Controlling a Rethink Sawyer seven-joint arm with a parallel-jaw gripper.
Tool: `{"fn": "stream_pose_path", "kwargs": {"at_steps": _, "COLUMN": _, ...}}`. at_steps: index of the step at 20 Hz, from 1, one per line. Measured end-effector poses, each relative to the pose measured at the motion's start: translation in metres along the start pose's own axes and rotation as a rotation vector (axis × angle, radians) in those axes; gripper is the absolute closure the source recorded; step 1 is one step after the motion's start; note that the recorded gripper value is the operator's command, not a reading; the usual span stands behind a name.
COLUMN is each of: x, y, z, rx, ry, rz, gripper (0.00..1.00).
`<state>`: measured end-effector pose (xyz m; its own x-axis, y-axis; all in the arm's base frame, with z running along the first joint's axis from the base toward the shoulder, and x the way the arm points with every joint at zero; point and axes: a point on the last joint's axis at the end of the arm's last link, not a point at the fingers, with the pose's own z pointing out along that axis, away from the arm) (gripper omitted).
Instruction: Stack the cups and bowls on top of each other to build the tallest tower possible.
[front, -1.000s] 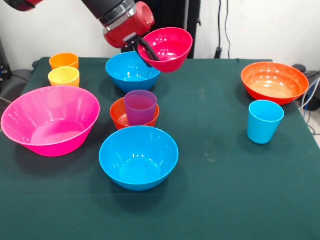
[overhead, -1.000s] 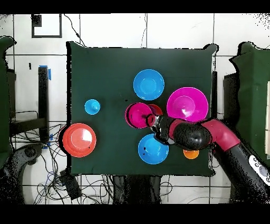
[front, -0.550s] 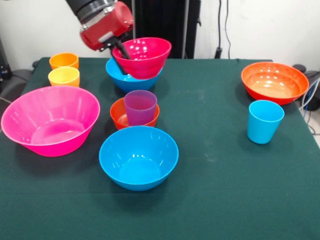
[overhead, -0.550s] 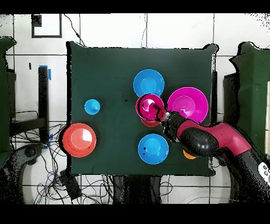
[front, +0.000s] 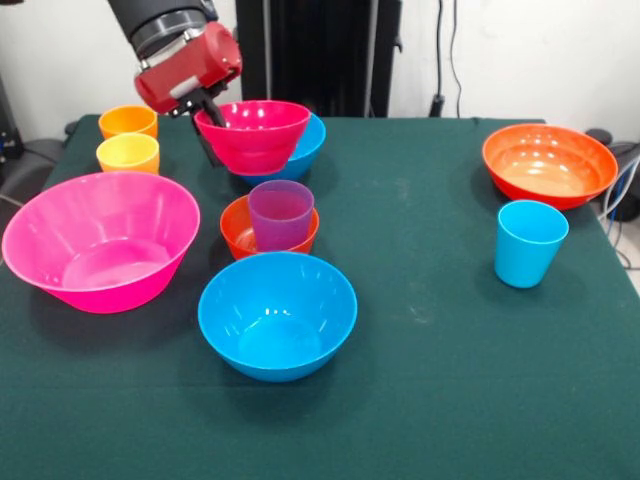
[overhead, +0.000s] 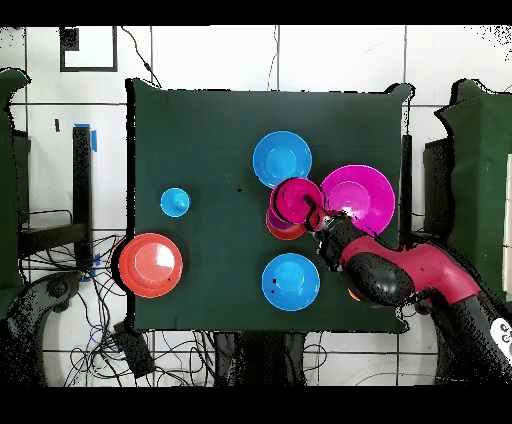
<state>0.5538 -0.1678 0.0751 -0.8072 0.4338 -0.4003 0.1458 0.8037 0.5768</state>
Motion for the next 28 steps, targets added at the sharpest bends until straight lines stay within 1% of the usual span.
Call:
{"fn": "stream_pose_path", "kwargs": {"at_steps": 3, "x": 0.010, "y": -0.005, "z": 0.006, "rx": 0.009, "ry": -0.003, "rz": -0.014, "gripper": 1.00}}
{"fn": "stream_pose_path", "kwargs": {"at_steps": 4, "x": 0.018, "y": -0.006, "z": 0.010, "rx": 0.014, "ry": 0.000, "rz": -0.027, "gripper": 1.00}}
{"fn": "stream_pose_path", "kwargs": {"at_steps": 7, "x": 0.028, "y": -0.004, "z": 0.013, "rx": 0.017, "ry": 0.004, "rz": -0.048, "gripper": 1.00}}
{"fn": "stream_pose_path", "kwargs": {"at_steps": 8, "x": 0.034, "y": -0.001, "z": 0.016, "rx": 0.019, "ry": 0.007, "rz": -0.062, "gripper": 1.00}}
{"fn": "stream_pose_path", "kwargs": {"at_steps": 10, "x": 0.041, "y": 0.003, "z": 0.018, "rx": 0.020, "ry": 0.013, "rz": -0.076, "gripper": 1.00}}
{"fn": "stream_pose_path", "kwargs": {"at_steps": 14, "x": 0.063, "y": 0.022, "z": 0.019, "rx": 0.026, "ry": 0.041, "rz": -0.138, "gripper": 1.00}}
{"fn": "stream_pose_path", "kwargs": {"at_steps": 17, "x": 0.072, "y": 0.033, "z": 0.018, "rx": 0.034, "ry": 0.061, "rz": -0.166, "gripper": 1.00}}
{"fn": "stream_pose_path", "kwargs": {"at_steps": 22, "x": 0.079, "y": 0.037, "z": 0.020, "rx": 0.047, "ry": 0.084, "rz": -0.183, "gripper": 1.00}}
{"fn": "stream_pose_path", "kwargs": {"at_steps": 25, "x": 0.082, "y": 0.039, "z": 0.022, "rx": 0.045, "ry": 0.092, "rz": -0.180, "gripper": 1.00}}
{"fn": "stream_pose_path", "kwargs": {"at_steps": 28, "x": 0.080, "y": 0.039, "z": 0.022, "rx": 0.045, "ry": 0.090, "rz": -0.171, "gripper": 1.00}}
